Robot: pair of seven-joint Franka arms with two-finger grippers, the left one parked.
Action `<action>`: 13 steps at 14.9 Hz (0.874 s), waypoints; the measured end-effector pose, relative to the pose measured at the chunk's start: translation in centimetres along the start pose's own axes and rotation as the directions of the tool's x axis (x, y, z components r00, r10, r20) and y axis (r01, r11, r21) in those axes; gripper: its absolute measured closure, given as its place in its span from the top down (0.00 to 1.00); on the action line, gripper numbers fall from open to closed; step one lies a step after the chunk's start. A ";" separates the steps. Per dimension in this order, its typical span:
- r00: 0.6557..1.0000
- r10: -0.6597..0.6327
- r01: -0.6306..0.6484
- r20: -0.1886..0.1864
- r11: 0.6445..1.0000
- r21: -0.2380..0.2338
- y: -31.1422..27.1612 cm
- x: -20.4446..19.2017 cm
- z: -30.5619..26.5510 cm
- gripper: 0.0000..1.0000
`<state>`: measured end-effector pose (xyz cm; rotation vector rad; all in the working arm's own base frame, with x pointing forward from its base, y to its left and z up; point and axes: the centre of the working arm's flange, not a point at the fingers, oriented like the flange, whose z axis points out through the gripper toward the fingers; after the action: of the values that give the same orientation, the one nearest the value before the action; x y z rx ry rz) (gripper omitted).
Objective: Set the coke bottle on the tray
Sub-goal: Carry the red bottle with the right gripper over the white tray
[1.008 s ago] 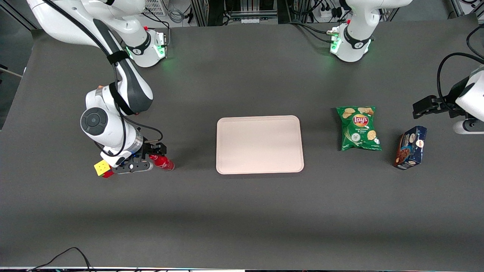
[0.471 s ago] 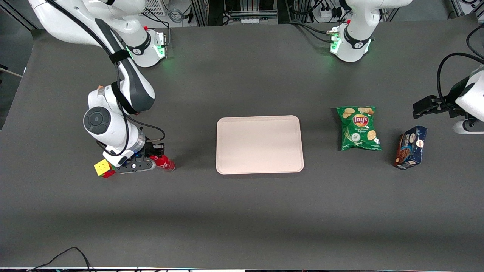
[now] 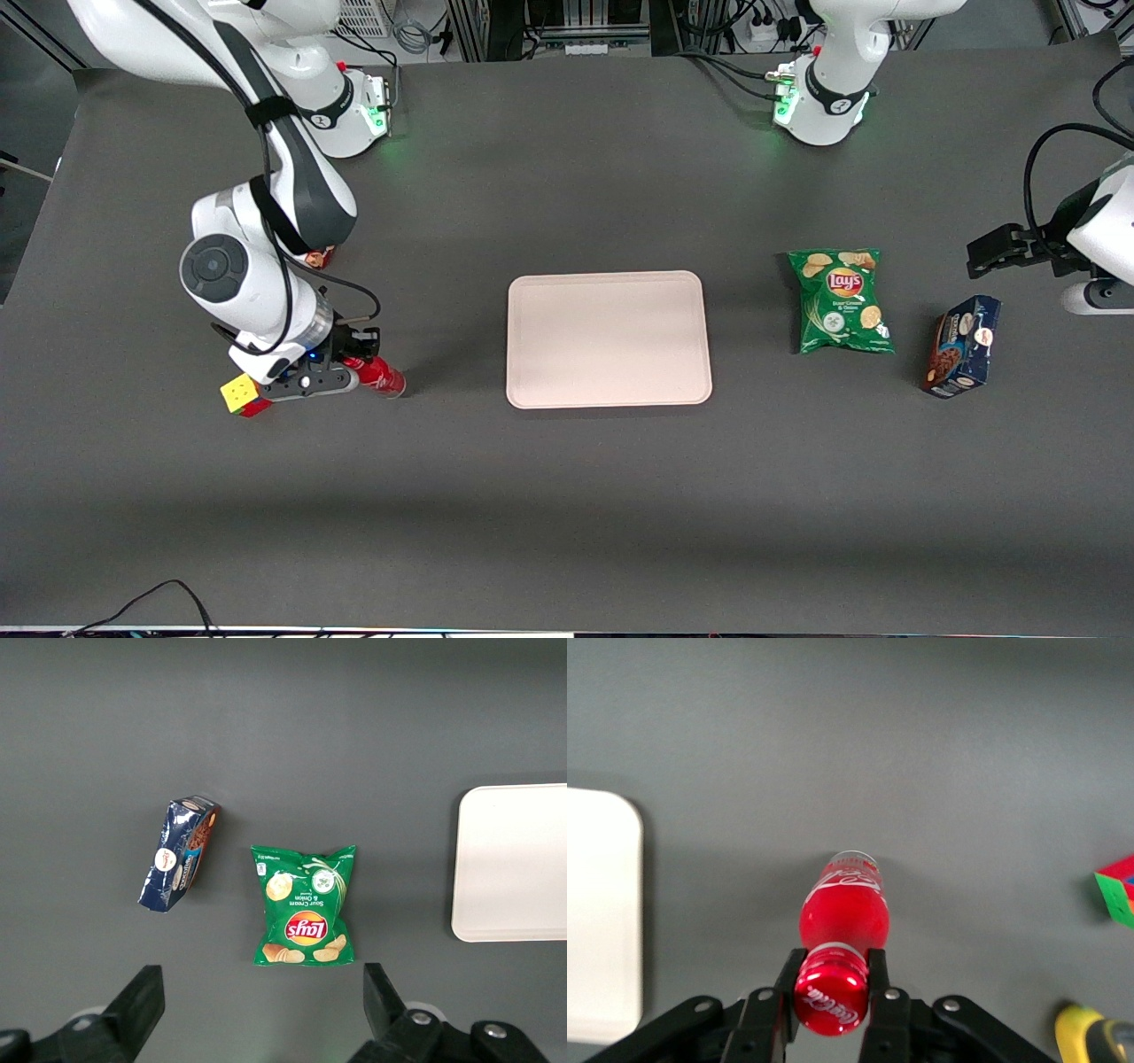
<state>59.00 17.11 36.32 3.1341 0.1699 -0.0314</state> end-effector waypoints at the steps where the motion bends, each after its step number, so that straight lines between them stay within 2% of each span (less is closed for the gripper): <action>1: 1.000 -0.002 0.002 0.007 1.000 -0.005 -0.7 -0.4 -1.6 0.32; 6: 1.000 0.020 -0.020 -0.013 1.000 -0.015 -6.8 -3.0 -10.9 0.32; 8: 0.999 0.044 -0.044 -0.029 0.999 -0.003 -9.6 -3.7 -13.3 0.32; 10: 0.997 0.061 -0.060 -0.038 0.998 0.015 -13.3 -4.5 -13.9 0.32; 13: 0.996 0.091 -0.091 -0.007 0.995 0.035 -20.9 -5.9 -12.2 0.32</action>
<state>51.10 37.27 48.56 3.1732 0.0262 -0.0207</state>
